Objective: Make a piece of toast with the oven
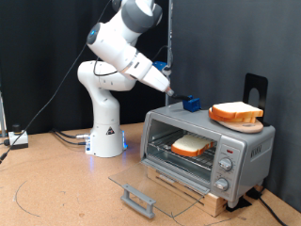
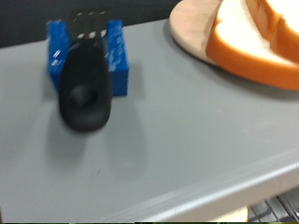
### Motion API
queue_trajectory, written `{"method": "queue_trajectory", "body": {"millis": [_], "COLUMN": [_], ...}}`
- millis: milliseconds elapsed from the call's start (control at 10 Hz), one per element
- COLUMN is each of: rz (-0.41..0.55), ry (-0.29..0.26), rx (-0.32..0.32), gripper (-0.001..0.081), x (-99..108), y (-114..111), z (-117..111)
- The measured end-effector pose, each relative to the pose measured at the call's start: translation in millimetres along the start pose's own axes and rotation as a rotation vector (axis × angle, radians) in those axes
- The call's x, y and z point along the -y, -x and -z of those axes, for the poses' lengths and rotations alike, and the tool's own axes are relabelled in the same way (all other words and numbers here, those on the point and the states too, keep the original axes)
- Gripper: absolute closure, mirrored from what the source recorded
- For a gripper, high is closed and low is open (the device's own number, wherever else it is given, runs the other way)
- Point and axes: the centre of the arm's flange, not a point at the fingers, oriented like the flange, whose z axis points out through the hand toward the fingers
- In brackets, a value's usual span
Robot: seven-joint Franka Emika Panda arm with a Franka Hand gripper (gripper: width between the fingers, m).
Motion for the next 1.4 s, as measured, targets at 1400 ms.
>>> {"method": "queue_trajectory", "body": {"millis": [1400], "rz": [-0.712], "ry": [0.430], "rx": [-0.063], "gripper": [-0.0003], "x": [-102.4], "y": [50.4], "z": [52.6]}}
